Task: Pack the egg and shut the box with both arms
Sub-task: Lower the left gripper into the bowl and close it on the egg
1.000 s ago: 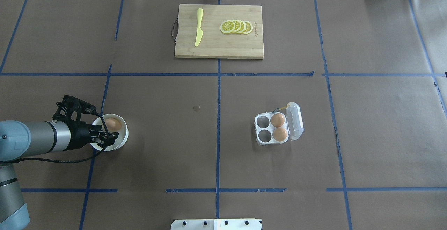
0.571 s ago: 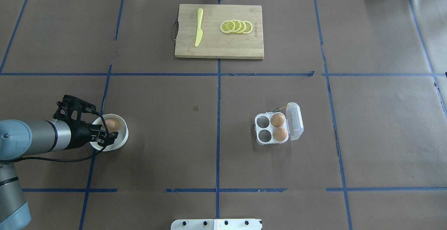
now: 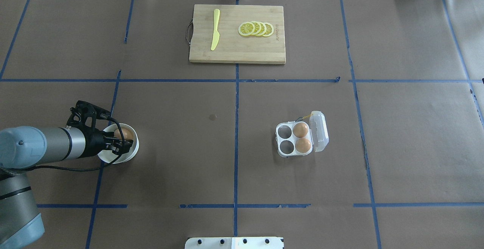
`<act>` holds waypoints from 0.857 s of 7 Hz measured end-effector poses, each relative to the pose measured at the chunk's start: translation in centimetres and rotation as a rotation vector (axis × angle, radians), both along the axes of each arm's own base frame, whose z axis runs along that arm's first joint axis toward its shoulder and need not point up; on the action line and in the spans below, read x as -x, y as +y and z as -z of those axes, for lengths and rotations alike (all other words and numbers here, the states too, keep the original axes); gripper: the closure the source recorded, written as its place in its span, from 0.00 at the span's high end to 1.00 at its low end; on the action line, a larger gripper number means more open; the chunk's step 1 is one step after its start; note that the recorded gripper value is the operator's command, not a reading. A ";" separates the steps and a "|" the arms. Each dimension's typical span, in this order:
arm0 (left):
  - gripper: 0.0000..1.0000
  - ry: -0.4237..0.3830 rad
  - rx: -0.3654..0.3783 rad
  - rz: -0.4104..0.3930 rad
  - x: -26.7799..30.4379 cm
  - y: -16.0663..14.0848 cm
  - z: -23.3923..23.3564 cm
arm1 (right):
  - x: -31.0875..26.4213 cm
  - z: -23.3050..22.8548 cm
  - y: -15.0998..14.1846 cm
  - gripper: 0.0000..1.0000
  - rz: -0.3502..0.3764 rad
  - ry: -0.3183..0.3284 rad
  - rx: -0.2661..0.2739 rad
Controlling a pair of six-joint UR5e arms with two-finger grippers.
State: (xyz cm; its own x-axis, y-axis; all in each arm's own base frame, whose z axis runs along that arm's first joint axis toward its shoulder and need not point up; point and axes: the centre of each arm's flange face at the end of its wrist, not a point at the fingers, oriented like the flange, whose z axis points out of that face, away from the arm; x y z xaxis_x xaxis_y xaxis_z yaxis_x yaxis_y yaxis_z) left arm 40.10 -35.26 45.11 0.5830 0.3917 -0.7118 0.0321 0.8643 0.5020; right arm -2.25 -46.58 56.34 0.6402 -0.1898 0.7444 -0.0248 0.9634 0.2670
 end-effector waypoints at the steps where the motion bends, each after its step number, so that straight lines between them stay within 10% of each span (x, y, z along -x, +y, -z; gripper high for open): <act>1: 0.73 0.005 -0.001 0.001 -0.2 -0.1 0.3 | 0.0 0.0 0.0 1.00 0.000 0.000 0.000; 3: 0.71 0.016 0.001 0.008 -0.4 -0.4 0.8 | 0.0 -0.1 0.0 1.00 0.000 0.001 0.000; 6: 0.36 0.021 -0.001 0.017 -0.3 -0.7 1.1 | 0.0 -0.1 0.0 1.00 0.000 0.002 0.000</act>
